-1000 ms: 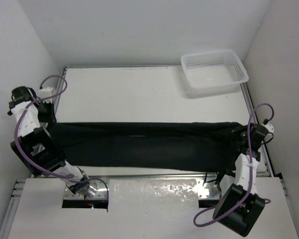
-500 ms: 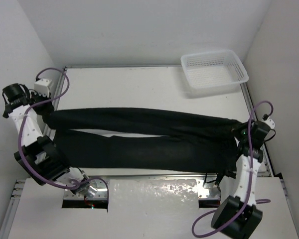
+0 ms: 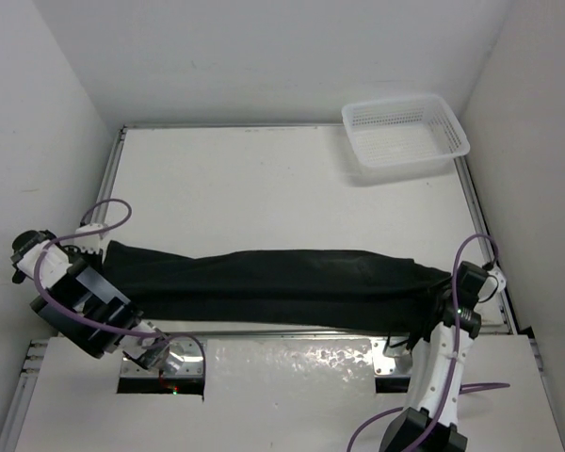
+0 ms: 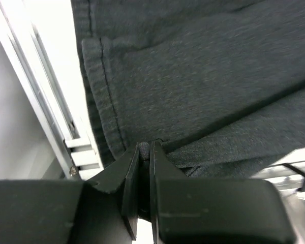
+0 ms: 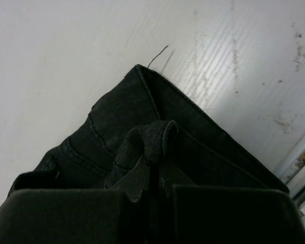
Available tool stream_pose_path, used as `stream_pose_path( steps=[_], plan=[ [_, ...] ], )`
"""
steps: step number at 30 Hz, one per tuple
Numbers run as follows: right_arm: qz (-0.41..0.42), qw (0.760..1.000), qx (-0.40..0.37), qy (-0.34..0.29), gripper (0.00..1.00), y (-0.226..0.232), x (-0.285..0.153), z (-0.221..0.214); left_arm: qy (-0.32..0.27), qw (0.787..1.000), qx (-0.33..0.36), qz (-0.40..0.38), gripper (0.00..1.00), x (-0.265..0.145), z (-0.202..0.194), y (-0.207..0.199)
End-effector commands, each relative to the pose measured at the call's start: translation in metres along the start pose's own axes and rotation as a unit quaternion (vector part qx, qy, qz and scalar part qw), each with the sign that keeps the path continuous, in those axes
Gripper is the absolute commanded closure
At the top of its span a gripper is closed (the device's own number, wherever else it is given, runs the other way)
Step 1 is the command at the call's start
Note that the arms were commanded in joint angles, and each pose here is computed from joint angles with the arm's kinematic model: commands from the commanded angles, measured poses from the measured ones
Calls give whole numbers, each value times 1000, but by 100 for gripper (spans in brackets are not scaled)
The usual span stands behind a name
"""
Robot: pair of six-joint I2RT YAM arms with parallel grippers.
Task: Fold and stack the trousers
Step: Fold the trousers
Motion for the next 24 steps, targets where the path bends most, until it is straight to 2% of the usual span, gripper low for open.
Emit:
stream_pose_path(
  steps=[1, 5, 8, 9, 10, 11, 12, 13, 14, 15, 16, 19, 21, 22, 23, 24],
  plan=[
    [-92, 995, -14, -35, 100, -27, -5, 12, 46, 995, 51, 71, 100, -8, -17, 27],
    [-101, 995, 2, -26, 100, -31, -4, 7, 89, 991, 59, 74, 100, -12, -31, 29],
    [-111, 993, 5, -28, 100, -33, -6, 8, 87, 992, 80, 48, 99, -17, -30, 19],
    [-113, 993, 4, -28, 100, -33, -7, 9, 91, 992, 82, 22, 97, -19, -33, 8],
    [-115, 993, 4, -28, 99, -33, -7, 9, 94, 990, 102, 4, 90, -19, -34, 3],
    [-119, 992, 7, -29, 89, -33, -8, 10, 108, 988, 107, -11, 83, -19, -40, -3],
    [-128, 991, 9, -29, 56, -34, -11, 12, 123, 986, 112, -22, 75, -20, -46, -7],
    [-146, 988, 15, -43, 43, -38, -14, 17, 139, 983, 120, -25, 67, -21, -51, -8],
    [-158, 986, 18, -53, 26, -39, -17, 21, 178, 976, 124, -29, 64, -24, -63, -8],
    [-169, 983, 23, -65, 22, -38, -24, 30, 197, 971, 131, -42, 62, -28, -69, -11],
    [-182, 979, 24, -90, 20, -39, -28, 40, 229, 960, 153, -48, 60, -40, -76, -4],
    [-179, 973, 16, -146, 16, -24, -47, 76, 238, 951, 175, -91, 53, -70, -77, -1],
    [-149, 970, 9, -191, 16, -1, -60, 107, 209, 961, 173, -54, 52, -93, -54, 29],
    [-138, 972, -18, -192, 17, 7, -61, 115, 196, 969, 150, -26, 50, -99, -44, 41],
    [-92, 979, -35, -180, 19, 25, -59, 116, 145, 980, 139, 6, 50, -102, -22, 62],
    [-40, 980, -57, -189, 27, 46, -59, 126, 117, 988, 93, 25, 52, -99, -12, 69]
  ],
)
Point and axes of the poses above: each gripper's point midway between its finger pads, its own x axis out along the fingers, its own y axis along the line the jaws close on, z = x × y, the point moved 3 cm from there along -x, back along the fingers, and after that the axes turned 12 degrees about x, right-handed, at the moved point
